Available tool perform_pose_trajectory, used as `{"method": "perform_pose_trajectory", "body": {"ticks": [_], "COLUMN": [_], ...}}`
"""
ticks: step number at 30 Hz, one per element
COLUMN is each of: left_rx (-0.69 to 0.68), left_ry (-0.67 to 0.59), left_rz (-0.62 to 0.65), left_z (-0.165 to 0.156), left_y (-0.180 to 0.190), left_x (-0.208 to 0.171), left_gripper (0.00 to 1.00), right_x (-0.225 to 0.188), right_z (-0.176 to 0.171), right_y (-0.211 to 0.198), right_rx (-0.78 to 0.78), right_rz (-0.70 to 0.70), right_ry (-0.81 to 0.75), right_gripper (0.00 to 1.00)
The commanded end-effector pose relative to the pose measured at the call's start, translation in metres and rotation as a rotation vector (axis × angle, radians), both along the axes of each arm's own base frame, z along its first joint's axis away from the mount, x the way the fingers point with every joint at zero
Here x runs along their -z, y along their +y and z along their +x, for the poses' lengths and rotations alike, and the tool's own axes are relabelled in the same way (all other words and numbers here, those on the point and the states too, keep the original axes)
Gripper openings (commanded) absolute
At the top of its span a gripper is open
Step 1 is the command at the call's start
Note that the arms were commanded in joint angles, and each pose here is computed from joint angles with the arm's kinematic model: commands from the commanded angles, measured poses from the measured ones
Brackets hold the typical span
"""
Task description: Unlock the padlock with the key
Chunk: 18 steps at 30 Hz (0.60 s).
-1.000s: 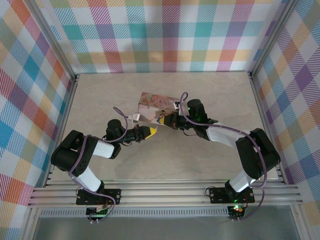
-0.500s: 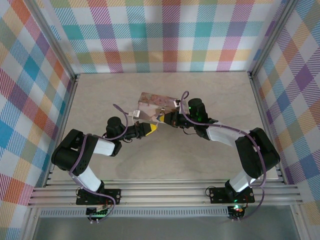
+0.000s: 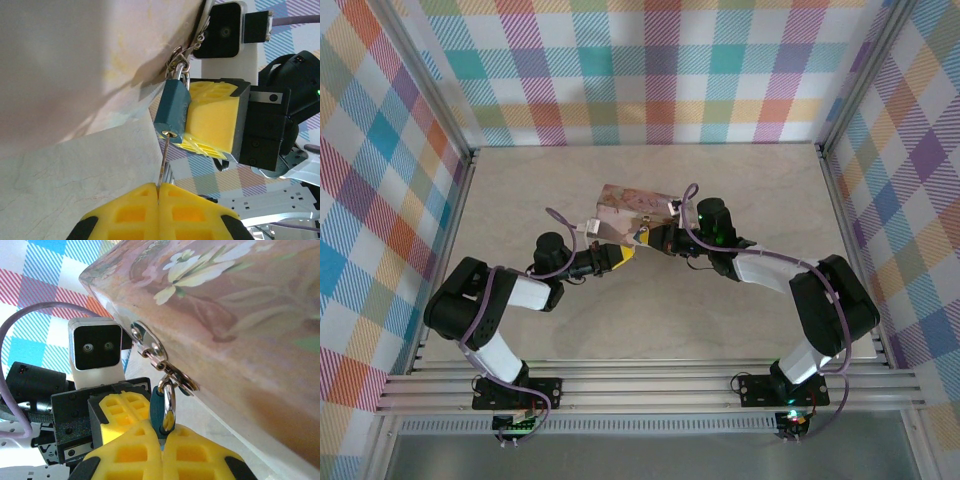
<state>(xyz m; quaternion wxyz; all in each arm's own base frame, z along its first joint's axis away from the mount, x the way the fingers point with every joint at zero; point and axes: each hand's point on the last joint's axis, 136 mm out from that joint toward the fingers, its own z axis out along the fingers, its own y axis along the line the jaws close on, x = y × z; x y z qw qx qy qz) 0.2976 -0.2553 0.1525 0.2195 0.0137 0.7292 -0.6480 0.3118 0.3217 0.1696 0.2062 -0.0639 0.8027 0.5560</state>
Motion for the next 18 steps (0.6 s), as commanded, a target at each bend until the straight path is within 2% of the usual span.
{"method": "perform_pose_trajectory", "body": {"ticks": [1, 18], "left_rx": [-0.021, 0.039], "left_ry": [-0.021, -0.032], "left_rz": [-0.001, -0.033], "left_z": [0.008, 0.009], "left_y": [0.001, -0.01], "left_x": [-0.009, -0.018], "left_gripper": [0.0, 0.0], "right_x": [-0.014, -0.006], "right_z": [-0.009, -0.014], "right_y": [0.01, 0.014], "right_rx": [-0.082, -0.139], "right_rz": [0.061, 0.071], "right_ry": [-0.062, -0.072], "right_gripper": [0.0, 0.0]}}
